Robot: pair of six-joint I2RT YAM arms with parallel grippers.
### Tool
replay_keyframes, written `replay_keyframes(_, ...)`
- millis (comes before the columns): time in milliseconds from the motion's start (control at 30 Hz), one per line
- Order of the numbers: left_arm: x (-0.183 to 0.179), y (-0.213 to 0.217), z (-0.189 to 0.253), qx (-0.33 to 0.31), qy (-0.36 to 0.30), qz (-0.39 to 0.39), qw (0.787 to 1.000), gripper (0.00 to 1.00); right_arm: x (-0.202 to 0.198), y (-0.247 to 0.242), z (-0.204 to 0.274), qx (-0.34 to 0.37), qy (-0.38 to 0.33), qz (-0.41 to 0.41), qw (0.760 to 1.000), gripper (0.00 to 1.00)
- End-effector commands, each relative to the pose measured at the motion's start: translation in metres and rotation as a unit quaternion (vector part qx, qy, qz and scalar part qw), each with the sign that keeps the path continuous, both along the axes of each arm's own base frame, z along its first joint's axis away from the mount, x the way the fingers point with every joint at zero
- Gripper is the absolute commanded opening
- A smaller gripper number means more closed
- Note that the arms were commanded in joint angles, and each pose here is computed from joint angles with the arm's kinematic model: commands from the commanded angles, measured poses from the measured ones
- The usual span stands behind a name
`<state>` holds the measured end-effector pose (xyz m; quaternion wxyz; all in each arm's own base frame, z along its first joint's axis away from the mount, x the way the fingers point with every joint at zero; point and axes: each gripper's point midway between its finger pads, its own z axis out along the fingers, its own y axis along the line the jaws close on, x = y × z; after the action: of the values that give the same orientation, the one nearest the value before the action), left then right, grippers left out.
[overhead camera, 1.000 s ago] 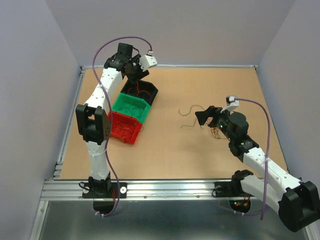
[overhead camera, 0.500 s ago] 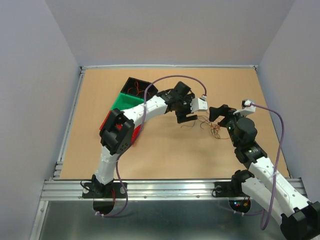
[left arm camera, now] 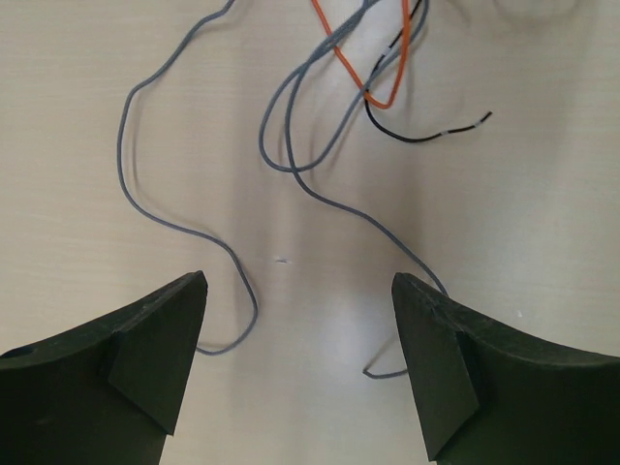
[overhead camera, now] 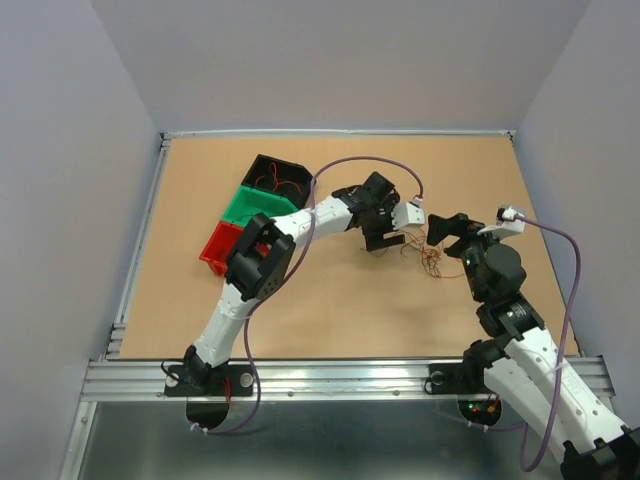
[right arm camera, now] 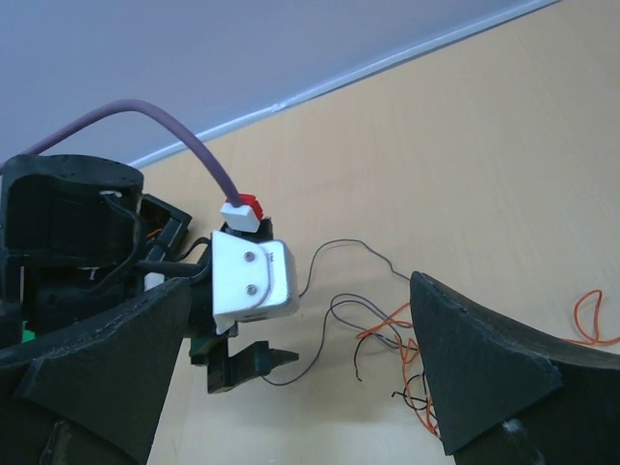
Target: Untangle the cables
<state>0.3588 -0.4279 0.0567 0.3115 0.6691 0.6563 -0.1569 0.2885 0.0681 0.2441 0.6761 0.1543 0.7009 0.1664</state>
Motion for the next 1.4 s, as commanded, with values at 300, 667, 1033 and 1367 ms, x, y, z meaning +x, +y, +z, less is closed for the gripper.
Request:
replay_keyframes(300, 0.006, 0.0, 0.04, -0.046, 0.0, -0.006, 0.999, 0.99, -0.001, 0.001, 0.003, -0.006, -0.007, 0.003, 1.0, 0.99)
replay_keyframes(667, 0.042, 0.0, -0.002, -0.046, 0.033, 0.087, 0.995, 0.96, -0.004, 0.003, 0.006, -0.005, -0.014, 0.014, 1.0, 0.99)
replay_keyframes(1033, 0.014, 0.02, -0.058, 0.047, 0.078, 0.085, 0.992, 0.0, -0.005, 0.004, 0.005, -0.008, -0.015, 0.018, 1.0, 0.98)
replay_keyframes(1367, -0.024, 0.023, 0.066, -0.114, 0.135, 0.001, 0.984, 0.0, -0.003, 0.002, 0.004, -0.007, -0.011, 0.011, 1.0, 0.98)
